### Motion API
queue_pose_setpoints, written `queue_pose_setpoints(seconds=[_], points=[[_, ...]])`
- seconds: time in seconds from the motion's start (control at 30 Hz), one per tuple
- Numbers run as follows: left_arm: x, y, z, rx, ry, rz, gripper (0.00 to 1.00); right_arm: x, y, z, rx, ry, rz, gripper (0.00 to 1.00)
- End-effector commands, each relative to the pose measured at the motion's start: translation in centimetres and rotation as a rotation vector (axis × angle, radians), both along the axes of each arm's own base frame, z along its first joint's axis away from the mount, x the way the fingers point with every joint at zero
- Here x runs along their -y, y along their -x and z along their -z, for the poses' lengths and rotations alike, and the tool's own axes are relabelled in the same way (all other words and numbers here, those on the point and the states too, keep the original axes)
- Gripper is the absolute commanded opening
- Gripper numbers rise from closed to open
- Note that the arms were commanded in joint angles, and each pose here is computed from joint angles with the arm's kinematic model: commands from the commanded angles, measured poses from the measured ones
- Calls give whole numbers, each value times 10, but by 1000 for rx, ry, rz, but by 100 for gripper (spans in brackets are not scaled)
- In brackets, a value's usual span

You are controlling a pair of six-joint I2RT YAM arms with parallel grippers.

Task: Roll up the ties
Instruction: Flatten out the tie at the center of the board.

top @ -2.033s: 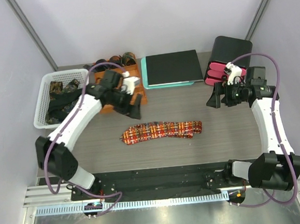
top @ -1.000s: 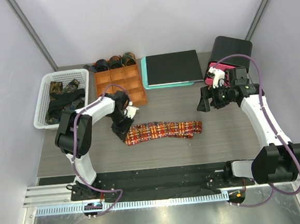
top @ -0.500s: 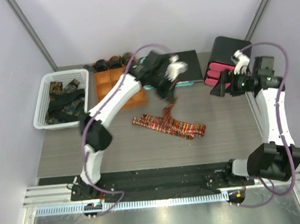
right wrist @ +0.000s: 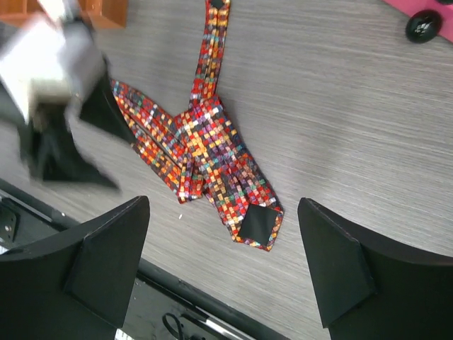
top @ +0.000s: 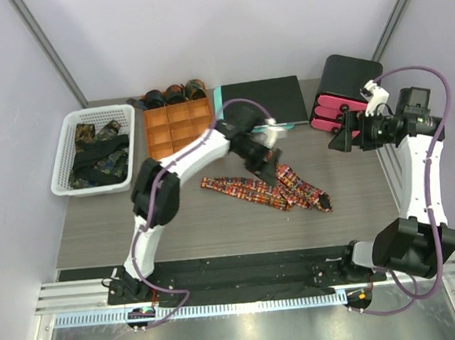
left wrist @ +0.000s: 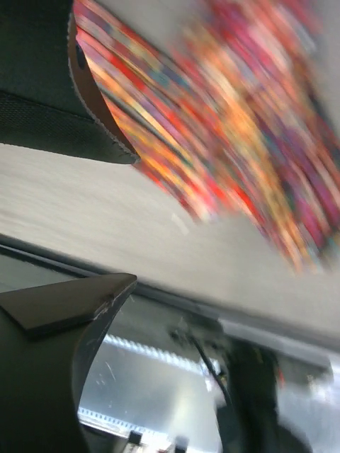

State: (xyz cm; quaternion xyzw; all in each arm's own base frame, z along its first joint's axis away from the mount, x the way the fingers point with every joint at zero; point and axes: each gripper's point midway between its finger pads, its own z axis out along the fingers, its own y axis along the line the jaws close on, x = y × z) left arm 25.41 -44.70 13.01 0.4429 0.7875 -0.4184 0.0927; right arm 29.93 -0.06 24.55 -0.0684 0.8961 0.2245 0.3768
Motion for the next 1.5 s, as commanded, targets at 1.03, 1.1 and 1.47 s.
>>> queue_pose_setpoints(seconds=[1.03, 1.1, 1.47], points=[[-212, -92, 102, 677, -445, 297, 71, -116, -1, 200, -385, 461, -474, 53], [-222, -97, 106, 702, -502, 294, 59, -111, -3, 201, -378, 492, -476, 34], [-330, -26, 107, 512, -641, 235, 11, -77, 25, 167, -276, 650, -544, 1]])
